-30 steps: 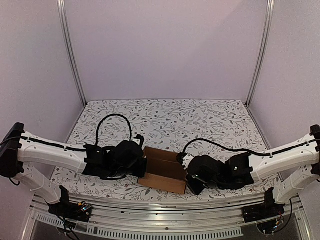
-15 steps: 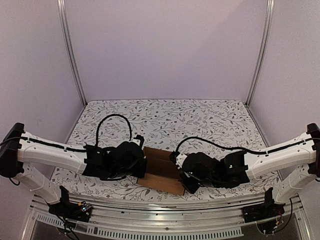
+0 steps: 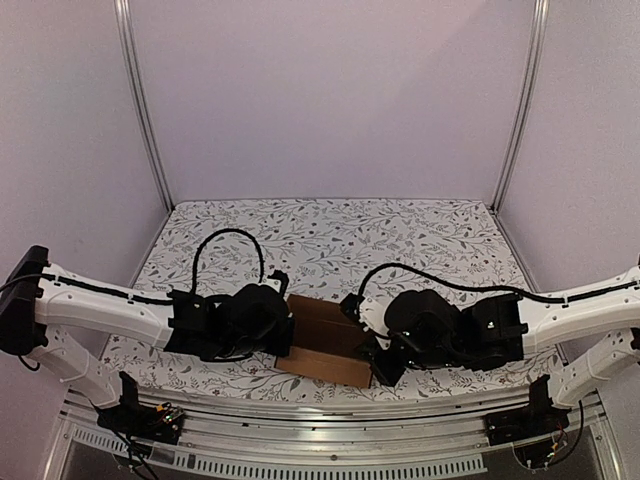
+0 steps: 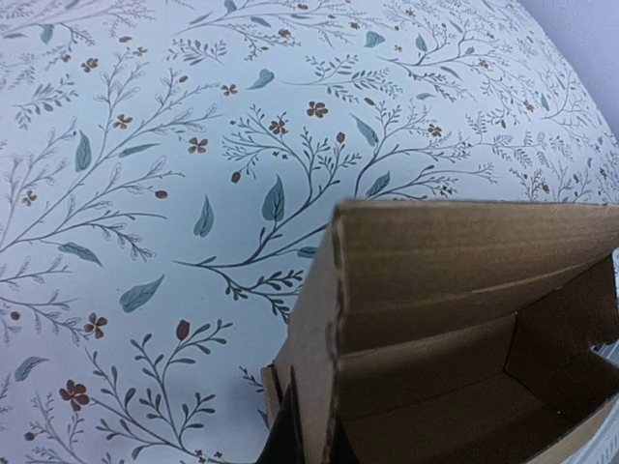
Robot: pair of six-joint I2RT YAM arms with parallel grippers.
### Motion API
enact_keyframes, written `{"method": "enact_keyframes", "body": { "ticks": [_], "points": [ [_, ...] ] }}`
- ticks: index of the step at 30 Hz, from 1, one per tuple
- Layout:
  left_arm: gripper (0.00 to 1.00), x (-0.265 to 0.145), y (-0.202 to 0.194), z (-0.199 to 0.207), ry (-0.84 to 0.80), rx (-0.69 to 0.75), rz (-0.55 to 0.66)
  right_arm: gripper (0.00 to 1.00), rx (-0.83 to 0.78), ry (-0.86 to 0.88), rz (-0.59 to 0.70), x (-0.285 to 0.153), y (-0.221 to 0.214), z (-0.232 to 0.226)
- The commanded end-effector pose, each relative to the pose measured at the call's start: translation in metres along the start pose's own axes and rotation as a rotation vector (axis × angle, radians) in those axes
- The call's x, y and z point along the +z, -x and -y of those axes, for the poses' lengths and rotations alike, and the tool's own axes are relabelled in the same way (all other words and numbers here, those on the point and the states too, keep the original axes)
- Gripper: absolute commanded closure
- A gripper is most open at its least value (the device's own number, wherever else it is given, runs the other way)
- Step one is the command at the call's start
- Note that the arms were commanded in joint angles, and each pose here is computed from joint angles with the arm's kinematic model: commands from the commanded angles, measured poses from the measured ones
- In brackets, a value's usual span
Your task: Fold the paper box
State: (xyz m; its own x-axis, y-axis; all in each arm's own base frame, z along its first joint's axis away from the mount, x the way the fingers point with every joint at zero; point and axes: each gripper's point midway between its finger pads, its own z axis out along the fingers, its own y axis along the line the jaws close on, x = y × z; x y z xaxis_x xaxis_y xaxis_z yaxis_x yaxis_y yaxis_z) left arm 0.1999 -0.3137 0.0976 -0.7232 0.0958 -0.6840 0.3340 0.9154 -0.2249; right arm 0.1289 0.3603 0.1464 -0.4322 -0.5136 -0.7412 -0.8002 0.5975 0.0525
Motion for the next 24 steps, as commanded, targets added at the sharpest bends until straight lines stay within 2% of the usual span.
{"method": "enact_keyframes", "body": {
  "ticks": [1, 11, 15, 24],
  "points": [
    [1.00, -0.001, -0.007, 0.000, 0.019, 0.016, -0.018, 1.00, -0.027, 0.118, -0.009, -0.004, -0.007, -0.024],
    [1.00, 0.000, -0.004, 0.000, 0.037, 0.018, -0.015, 1.00, -0.056, 0.275, -0.102, 0.012, -0.033, -0.060],
    [1.00, 0.000, -0.002, 0.000, 0.042, 0.020, -0.014, 1.00, -0.058, 0.255, -0.124, 0.020, -0.039, -0.058],
    [1.00, -0.002, 0.002, 0.000, 0.049, 0.018, 0.005, 1.00, -0.037, 0.109, -0.050, 0.027, -0.017, -0.038]
  ]
}}
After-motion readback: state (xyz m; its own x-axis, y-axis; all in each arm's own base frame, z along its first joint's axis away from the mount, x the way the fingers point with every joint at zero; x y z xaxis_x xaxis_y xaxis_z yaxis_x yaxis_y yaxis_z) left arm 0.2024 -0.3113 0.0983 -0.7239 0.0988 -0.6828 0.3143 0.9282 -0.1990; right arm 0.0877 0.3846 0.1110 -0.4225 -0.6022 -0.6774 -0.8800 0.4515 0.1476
